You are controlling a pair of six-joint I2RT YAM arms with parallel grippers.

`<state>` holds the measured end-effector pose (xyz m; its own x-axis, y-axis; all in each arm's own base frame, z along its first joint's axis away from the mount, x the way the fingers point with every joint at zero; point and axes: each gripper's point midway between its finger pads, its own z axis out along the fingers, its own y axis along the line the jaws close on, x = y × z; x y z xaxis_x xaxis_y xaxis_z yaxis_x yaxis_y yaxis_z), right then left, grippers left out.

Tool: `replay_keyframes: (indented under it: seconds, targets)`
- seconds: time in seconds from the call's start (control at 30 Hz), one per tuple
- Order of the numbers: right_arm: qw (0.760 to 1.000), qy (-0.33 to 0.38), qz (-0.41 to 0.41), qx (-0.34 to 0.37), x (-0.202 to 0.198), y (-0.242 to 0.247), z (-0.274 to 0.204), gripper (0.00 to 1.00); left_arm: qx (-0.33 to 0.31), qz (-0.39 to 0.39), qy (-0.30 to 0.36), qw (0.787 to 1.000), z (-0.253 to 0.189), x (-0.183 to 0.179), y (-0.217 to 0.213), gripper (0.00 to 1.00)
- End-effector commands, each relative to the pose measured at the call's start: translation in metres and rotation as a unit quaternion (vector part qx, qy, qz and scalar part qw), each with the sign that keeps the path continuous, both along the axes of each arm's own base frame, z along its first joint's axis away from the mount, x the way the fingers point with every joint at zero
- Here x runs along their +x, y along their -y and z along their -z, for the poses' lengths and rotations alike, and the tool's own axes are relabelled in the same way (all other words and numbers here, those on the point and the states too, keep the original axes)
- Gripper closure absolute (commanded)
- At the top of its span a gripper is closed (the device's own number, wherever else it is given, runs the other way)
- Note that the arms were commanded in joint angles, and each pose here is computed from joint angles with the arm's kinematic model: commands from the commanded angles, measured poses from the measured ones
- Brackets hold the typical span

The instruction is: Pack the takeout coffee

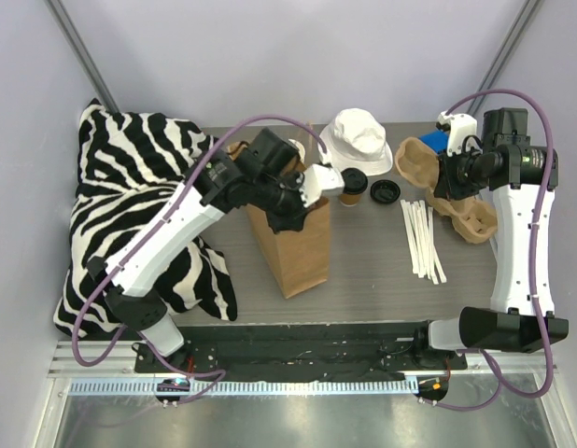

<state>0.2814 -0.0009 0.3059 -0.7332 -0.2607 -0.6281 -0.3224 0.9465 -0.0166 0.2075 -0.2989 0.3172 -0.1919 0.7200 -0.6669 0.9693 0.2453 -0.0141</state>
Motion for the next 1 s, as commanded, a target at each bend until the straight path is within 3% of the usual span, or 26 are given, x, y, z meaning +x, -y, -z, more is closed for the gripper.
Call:
replay_keyframes:
  seconds: [0.0,0.23,0.43,0.5,0.63,0.67,0.73,0.97]
  targets:
    - [1.000,0.028,0.012,-0.006,-0.001,0.001,-0.019,0.99,-0.052,0.056,0.024,0.997,-0.014,-0.031,0.034,1.00]
    - [0.998,0.056,0.021,-0.008,0.004,0.003,-0.033,0.99,-0.031,0.141,0.053,0.988,0.002,-0.062,0.041,1.00]
    - [0.997,0.074,0.021,-0.009,0.006,0.004,-0.043,0.99,-0.006,0.151,0.068,0.986,0.005,-0.068,0.032,0.99]
    - [0.996,0.088,0.021,-0.012,0.008,0.004,-0.053,0.99,-0.003,0.148,0.070,0.987,0.004,-0.068,0.028,0.90]
    - [0.992,0.121,0.018,-0.016,0.012,0.004,-0.075,0.99,-0.008,0.122,0.073,0.990,-0.006,-0.064,0.025,0.39]
    - [0.991,0.128,0.018,-0.017,0.013,0.005,-0.080,0.99,-0.009,0.112,0.073,0.991,-0.008,-0.063,0.024,0.34]
    - [0.988,0.151,0.016,-0.019,0.015,0.004,-0.096,0.99,-0.023,0.101,0.082,0.991,-0.021,-0.061,0.024,0.25]
    - [0.975,0.220,-0.019,-0.014,0.021,-0.009,-0.140,0.99,-0.142,0.057,0.129,0.980,-0.099,-0.061,0.021,0.13]
